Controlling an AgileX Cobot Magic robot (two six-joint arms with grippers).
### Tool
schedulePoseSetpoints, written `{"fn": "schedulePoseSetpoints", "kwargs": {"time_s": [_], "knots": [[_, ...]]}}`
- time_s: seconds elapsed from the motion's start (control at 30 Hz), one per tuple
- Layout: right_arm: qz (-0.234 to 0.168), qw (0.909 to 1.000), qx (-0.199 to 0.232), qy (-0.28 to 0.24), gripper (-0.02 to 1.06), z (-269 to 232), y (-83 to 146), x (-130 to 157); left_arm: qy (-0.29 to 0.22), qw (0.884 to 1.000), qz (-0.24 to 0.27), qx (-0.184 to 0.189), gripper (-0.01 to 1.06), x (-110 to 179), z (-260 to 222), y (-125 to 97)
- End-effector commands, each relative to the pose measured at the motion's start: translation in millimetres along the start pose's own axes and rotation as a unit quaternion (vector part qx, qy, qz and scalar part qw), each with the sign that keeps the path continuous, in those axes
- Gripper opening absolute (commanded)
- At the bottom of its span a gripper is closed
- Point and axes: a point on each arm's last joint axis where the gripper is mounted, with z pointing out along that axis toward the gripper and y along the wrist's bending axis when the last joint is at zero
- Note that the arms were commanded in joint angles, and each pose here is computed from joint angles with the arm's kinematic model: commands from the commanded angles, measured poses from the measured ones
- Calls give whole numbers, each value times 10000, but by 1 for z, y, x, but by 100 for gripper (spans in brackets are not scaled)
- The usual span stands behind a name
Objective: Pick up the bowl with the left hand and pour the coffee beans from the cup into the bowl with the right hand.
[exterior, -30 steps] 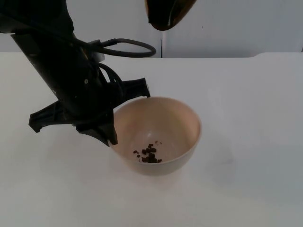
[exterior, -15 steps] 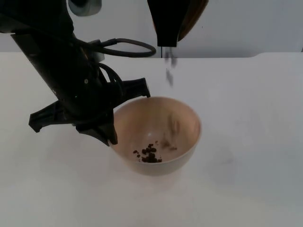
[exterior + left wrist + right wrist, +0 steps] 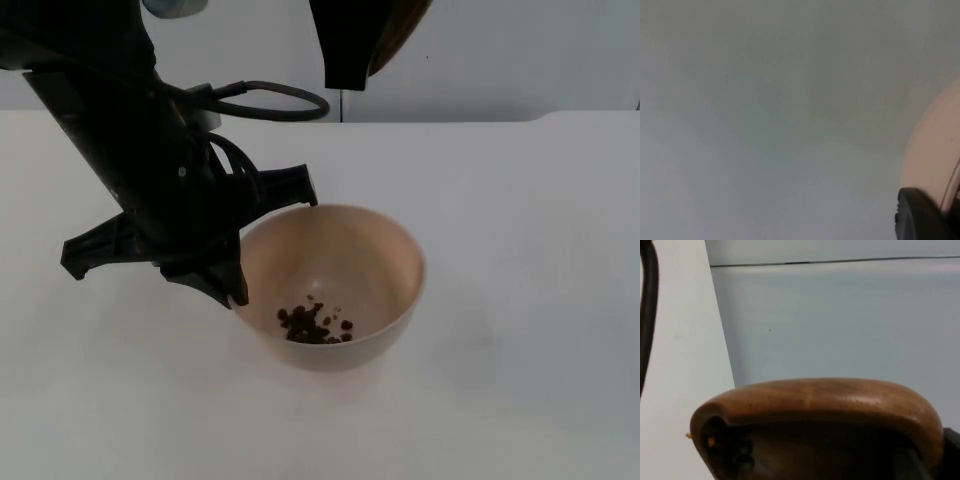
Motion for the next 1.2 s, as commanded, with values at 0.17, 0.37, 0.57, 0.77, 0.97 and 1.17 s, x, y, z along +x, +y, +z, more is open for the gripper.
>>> {"fn": "schedulePoseSetpoints", "kwargs": {"time_s": [0.17, 0.37, 0.57, 0.77, 0.97, 1.17], "knots": [[31, 10000, -50, -9, 0, -1, -1, 1, -36, 10000, -22, 56, 0, 0, -1, -3], [169, 9991, -374, 44, 0, -2, 4, 1, -36, 10000, -22, 56, 0, 0, -1, -3], [410, 9950, -851, 339, 0, 13, 8, 11, -40, 10000, -22, 58, 0, 0, -1, -3], [816, 9867, -1300, 543, 0, 23, 6, 18, -51, 10000, -22, 64, 0, 0, -1, -3], [1127, 9801, -1534, 564, 0, 26, -4, 19, -51, 10000, -22, 64, 0, 0, -1, -3], [1491, 9636, -2095, 727, 0, 35, -5, 26, -51, 10000, -22, 64, 0, 0, -1, -3]]}}
